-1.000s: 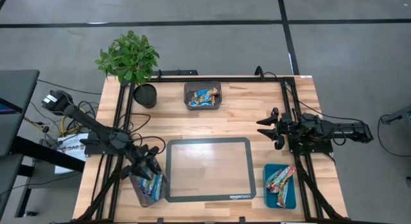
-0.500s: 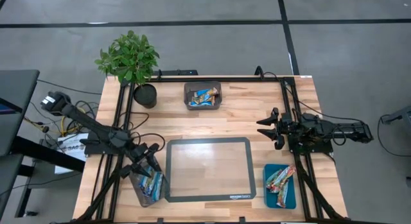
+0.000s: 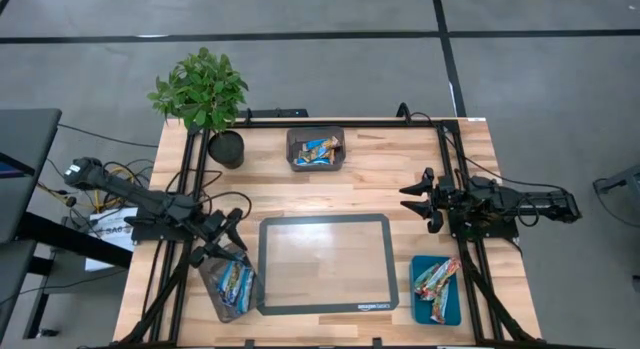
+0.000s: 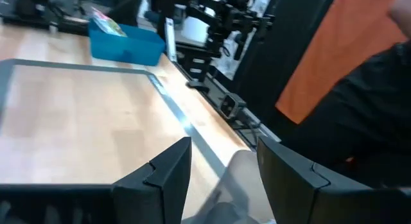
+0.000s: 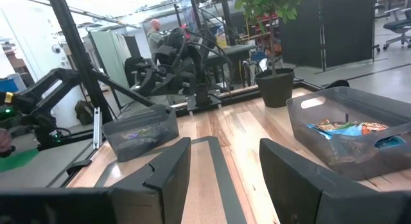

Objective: Pick and place Granola Bars by type
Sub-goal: Return To Home Position

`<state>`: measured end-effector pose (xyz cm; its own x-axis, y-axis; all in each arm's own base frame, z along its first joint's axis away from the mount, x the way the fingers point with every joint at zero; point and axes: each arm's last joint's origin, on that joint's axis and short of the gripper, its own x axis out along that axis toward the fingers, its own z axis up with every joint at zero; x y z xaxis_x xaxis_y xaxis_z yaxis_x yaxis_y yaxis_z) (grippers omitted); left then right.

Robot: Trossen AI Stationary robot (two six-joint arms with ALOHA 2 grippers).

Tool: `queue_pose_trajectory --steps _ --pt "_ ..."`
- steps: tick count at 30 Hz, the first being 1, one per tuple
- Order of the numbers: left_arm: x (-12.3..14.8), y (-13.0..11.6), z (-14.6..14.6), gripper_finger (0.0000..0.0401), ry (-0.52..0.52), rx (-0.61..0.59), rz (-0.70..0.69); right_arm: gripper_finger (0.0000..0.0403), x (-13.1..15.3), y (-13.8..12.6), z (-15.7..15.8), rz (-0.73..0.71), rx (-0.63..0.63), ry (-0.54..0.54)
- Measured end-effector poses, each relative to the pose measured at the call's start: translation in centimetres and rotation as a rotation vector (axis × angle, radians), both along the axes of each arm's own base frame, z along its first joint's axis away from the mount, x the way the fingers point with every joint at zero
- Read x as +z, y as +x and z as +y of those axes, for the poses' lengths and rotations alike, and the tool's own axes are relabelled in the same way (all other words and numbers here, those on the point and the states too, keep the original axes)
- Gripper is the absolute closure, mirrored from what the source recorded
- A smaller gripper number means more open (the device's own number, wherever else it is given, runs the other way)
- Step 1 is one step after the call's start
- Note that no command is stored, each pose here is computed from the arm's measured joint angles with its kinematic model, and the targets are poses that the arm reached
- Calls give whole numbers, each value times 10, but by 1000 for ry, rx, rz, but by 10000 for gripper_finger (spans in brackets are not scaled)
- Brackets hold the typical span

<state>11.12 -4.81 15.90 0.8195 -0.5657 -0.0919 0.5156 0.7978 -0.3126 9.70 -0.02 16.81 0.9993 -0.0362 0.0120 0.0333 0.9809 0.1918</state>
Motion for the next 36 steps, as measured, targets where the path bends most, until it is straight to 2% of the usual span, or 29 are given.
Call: queue_pose_trajectory --steps 13,27,32,36 --pt "-1 -8 17 232 78 123 -17 226 0 0 0 0 0 0" --pt "1 -6 38 232 153 354 -46 226 0 0 0 0 0 0" --pt "2 -6 42 232 127 401 -42 226 0 0 0 0 0 0" --pt "5 -5 42 232 103 408 -99 226 0 0 0 0 0 0"
